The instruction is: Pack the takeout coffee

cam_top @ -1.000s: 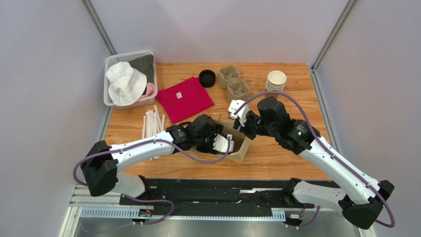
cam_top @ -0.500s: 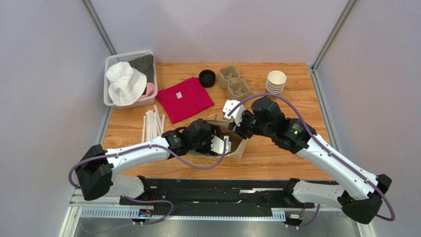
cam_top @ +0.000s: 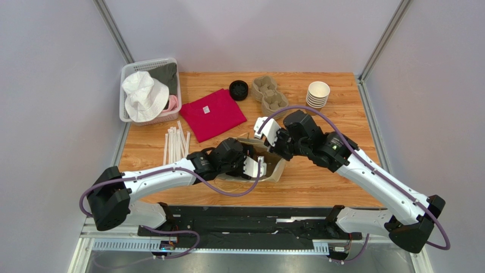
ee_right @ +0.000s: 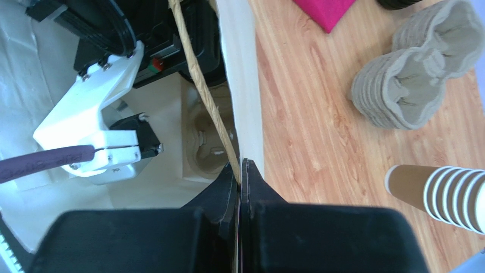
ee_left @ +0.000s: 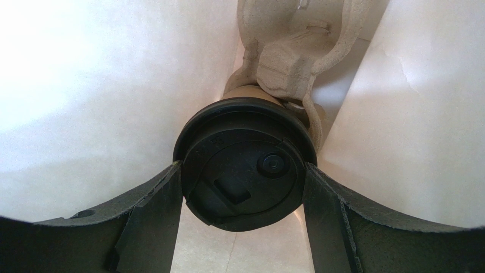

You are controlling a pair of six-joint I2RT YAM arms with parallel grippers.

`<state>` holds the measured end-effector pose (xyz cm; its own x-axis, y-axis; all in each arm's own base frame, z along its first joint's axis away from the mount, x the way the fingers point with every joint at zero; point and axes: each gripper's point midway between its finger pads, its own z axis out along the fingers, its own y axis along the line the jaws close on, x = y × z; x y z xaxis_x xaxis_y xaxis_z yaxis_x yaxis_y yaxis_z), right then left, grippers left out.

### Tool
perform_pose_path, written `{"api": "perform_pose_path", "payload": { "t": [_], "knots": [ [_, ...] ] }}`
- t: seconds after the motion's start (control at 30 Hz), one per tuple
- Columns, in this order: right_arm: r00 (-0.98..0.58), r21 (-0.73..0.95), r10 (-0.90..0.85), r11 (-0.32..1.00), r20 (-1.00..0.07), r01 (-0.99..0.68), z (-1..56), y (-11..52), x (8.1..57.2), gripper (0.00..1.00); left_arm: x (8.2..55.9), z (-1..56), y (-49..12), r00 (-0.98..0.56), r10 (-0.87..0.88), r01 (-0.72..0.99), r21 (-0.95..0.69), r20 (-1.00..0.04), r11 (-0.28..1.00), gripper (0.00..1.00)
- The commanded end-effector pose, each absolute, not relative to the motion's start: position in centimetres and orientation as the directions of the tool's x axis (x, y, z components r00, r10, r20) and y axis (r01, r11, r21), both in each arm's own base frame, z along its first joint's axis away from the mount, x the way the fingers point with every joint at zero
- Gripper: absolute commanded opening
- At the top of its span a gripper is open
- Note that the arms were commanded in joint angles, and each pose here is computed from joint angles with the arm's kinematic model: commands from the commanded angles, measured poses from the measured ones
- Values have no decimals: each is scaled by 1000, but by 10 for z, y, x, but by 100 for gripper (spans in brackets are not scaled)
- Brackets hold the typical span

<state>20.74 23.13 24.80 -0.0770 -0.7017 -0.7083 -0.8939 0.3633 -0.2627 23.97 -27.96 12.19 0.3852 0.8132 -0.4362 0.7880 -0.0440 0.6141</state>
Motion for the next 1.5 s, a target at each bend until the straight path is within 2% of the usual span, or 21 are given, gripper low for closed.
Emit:
{"api": "perform_pose_path", "payload": {
  "t": [0.0, 0.2, 0.37, 0.67, 0.97, 1.27, 1.47],
  "knots": [
    [-1, -352, -641, 422, -767, -835, 290, 233, 224, 0, 239, 124, -279, 333, 821, 812, 584, -464, 1, 0],
    [105, -455, -621, 437, -776, -776, 315, 234, 228, 0, 245, 156, -283, 330, 800, 784, 617, -501, 63, 0],
    [172, -526, -641, 414, -748, -743, 313, 240, 222, 0, 248, 182, -284, 321, 772, 766, 630, -548, 129, 0],
    [201, -560, -656, 399, -728, -726, 313, 243, 222, 0, 247, 186, -279, 297, 775, 765, 625, -557, 157, 0],
    [216, -541, -633, 379, -744, -751, 316, 248, 215, 0, 258, 152, -268, 228, 819, 803, 577, -526, 147, 0],
    [201, -500, -621, 354, -758, -791, 308, 252, 207, 0, 258, 115, -265, 215, 859, 845, 529, -464, 74, 0],
    [73, -345, -602, 351, -795, -870, 297, 255, 207, 0, 268, 122, -269, 263, 839, 803, 590, -476, 84, 0]
  ]
}}
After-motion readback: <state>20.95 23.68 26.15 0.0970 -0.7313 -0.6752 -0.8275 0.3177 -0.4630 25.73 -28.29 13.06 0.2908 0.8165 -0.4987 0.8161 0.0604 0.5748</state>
